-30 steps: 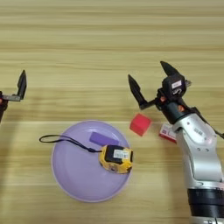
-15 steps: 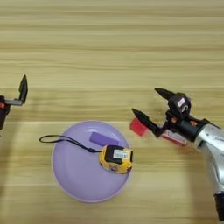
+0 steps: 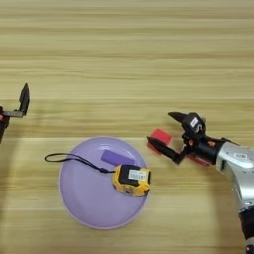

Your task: Move the objects on the table

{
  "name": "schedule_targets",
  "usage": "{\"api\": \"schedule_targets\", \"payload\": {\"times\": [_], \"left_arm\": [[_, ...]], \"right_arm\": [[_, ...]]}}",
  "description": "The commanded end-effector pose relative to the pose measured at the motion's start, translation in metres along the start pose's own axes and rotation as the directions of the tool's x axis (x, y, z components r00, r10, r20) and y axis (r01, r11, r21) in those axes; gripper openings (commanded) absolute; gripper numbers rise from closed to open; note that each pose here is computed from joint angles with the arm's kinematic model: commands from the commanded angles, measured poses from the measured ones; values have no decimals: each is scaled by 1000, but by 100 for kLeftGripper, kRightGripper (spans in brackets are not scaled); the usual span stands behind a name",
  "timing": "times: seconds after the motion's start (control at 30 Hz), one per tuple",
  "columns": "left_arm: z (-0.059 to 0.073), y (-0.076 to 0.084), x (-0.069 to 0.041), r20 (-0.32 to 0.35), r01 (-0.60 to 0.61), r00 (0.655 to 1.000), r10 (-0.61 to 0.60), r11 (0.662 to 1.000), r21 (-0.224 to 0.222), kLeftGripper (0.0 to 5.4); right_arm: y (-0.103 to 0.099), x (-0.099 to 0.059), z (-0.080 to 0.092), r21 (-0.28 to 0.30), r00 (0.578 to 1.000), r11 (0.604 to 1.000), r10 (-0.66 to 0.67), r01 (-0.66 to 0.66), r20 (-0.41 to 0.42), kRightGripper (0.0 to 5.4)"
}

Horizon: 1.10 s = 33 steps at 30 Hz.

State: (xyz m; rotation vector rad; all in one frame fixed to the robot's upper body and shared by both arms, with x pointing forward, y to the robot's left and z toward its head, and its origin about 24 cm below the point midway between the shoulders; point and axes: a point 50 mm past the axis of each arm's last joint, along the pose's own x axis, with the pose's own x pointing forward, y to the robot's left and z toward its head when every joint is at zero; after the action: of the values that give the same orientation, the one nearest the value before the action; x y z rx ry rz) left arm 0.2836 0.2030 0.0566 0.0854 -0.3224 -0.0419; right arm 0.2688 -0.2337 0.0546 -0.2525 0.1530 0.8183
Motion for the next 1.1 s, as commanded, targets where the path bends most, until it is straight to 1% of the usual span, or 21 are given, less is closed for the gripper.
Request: {"api": "schedule_targets", "payload": {"times": [0.03,0.17,0.27,0.33,0.43,0.47,0.77,1.03,1.1], "left_arm": [[3,1,4,17,4,1000,-3,1000,-9,540],[2,-1,3,13,4,1000,-3,1000,-20,540],[1,-2,3,-2,0,1000,0,998,-57,540],[1,-3,4,-4,3,1000,-4,998,-58,540],[0,-4,3,-16,8,1000,-9,998,-58,540],[0,-4,3,-18,8,1000,-9,998,-58,540],[-3,-6,2,-46,24,999,-27,998,-57,540],[-4,-8,1,-48,27,998,-30,998,-57,540],[-4,-8,1,-48,28,998,-30,998,-57,540]], "right_arm": [[1,8,6,-35,1000,999,26,-25,9,537],[4,12,7,-47,999,998,49,-49,-1,537],[6,12,6,-50,997,996,66,-67,-25,537],[6,12,4,-45,997,996,71,-72,-43,537],[6,10,-3,-37,994,997,69,-72,-80,507],[6,10,-4,-36,994,997,69,-72,-85,487],[9,8,-9,-12,988,995,101,-103,-114,382],[10,3,-16,17,982,993,120,-119,-144,289],[10,1,-19,29,979,992,122,-119,-162,263]]}}
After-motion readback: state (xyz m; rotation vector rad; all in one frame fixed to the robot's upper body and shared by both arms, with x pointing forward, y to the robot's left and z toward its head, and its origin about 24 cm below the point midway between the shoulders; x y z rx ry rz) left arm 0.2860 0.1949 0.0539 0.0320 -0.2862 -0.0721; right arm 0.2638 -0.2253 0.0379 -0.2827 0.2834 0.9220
